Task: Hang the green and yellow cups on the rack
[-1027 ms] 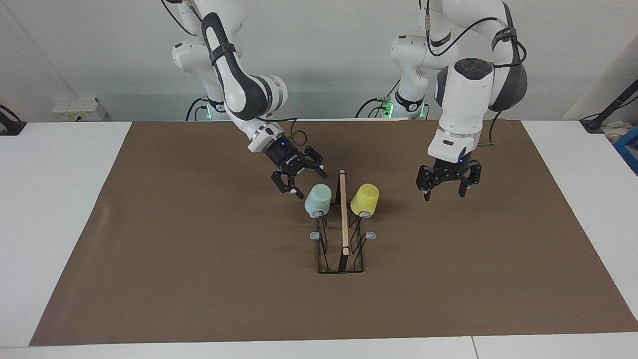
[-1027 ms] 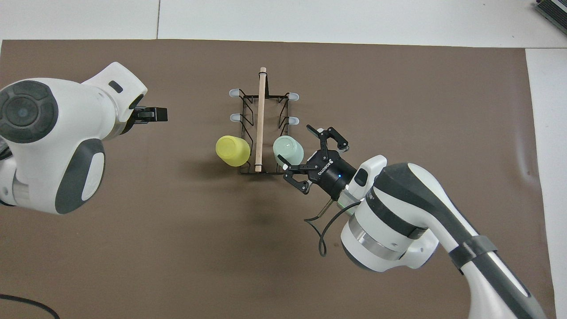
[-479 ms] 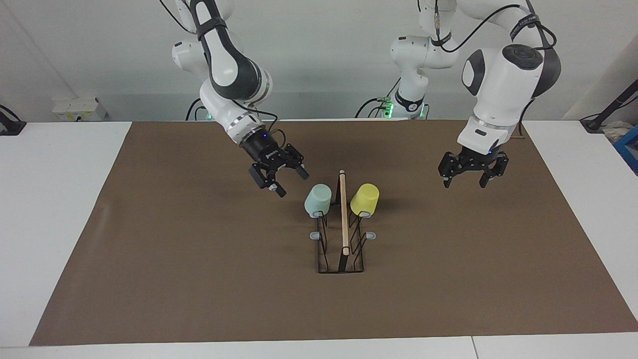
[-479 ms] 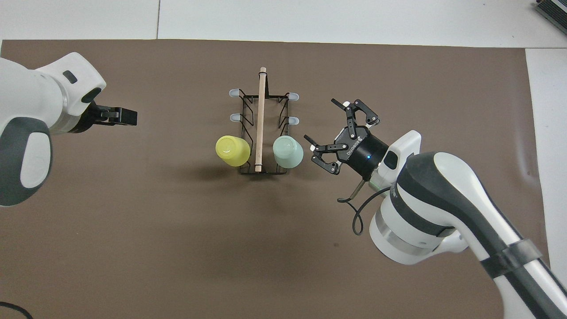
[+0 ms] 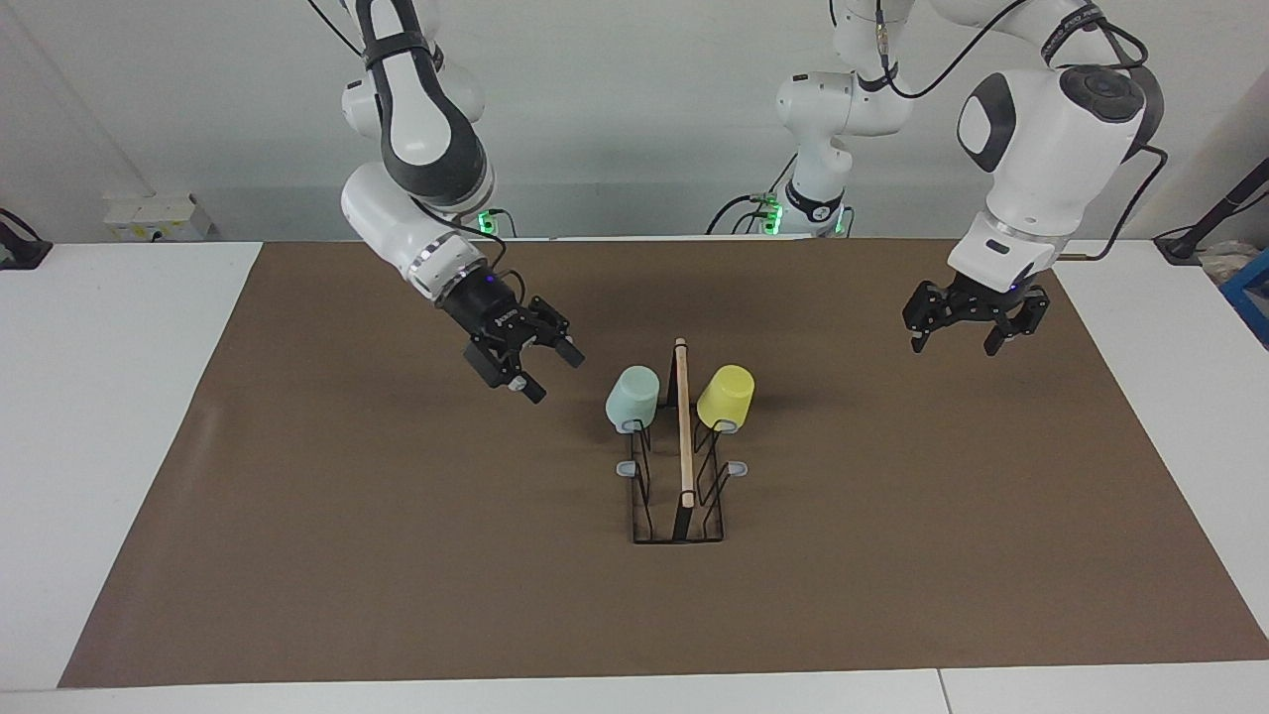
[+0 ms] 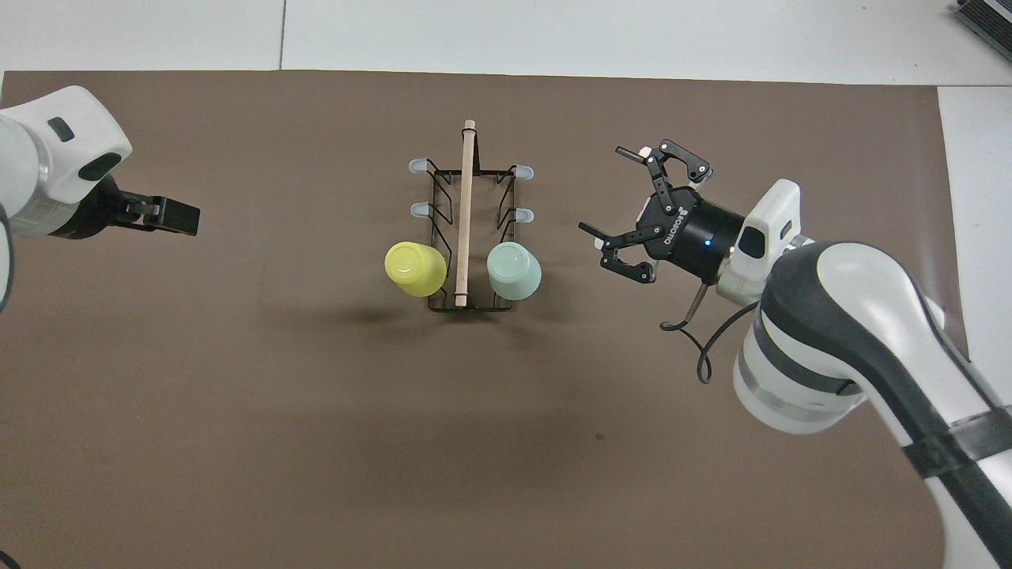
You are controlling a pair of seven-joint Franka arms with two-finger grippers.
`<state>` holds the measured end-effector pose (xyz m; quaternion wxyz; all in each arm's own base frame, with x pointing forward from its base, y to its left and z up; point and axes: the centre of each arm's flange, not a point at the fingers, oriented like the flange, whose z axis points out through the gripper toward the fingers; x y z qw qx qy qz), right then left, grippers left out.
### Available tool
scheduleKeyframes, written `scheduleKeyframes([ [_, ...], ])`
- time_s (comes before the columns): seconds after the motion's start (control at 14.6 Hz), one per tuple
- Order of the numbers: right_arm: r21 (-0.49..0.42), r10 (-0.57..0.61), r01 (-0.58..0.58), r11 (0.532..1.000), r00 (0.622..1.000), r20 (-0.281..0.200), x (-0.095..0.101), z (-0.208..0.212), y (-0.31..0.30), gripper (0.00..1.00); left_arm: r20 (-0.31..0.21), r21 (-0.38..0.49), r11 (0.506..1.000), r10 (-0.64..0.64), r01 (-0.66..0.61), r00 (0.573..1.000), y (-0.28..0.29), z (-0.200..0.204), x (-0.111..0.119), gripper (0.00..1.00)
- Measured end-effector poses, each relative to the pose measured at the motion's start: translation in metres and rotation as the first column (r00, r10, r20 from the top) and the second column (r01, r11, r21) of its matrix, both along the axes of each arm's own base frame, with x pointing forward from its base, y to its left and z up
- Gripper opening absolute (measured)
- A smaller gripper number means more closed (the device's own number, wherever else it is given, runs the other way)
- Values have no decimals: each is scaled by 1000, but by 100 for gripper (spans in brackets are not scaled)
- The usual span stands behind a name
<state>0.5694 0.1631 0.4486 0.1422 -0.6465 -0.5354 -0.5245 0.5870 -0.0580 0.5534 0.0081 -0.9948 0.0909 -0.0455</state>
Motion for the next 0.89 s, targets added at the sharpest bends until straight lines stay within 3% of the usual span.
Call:
scheduleKeyframes([
  [0.21, -29, 76, -81, 996, 987, -143, 14, 16, -30, 100, -21, 3, 1000, 2, -2, 1000, 12, 16, -2, 100],
  [0.55, -140, 53, -111, 984, 929, -365, 20, 45, -45, 100, -55, 4, 1000, 13, -13, 998, 19, 28, -7, 100],
  [0.68, -180, 19, -111, 977, 894, -447, 19, 54, -47, 100, -70, 5, 1000, 20, -20, 997, 25, 30, -9, 100],
  [0.89, -283, -102, -84, 955, 805, -584, 16, 68, -58, 100, -83, 6, 1000, 4, -4, 997, 31, 44, -14, 100],
])
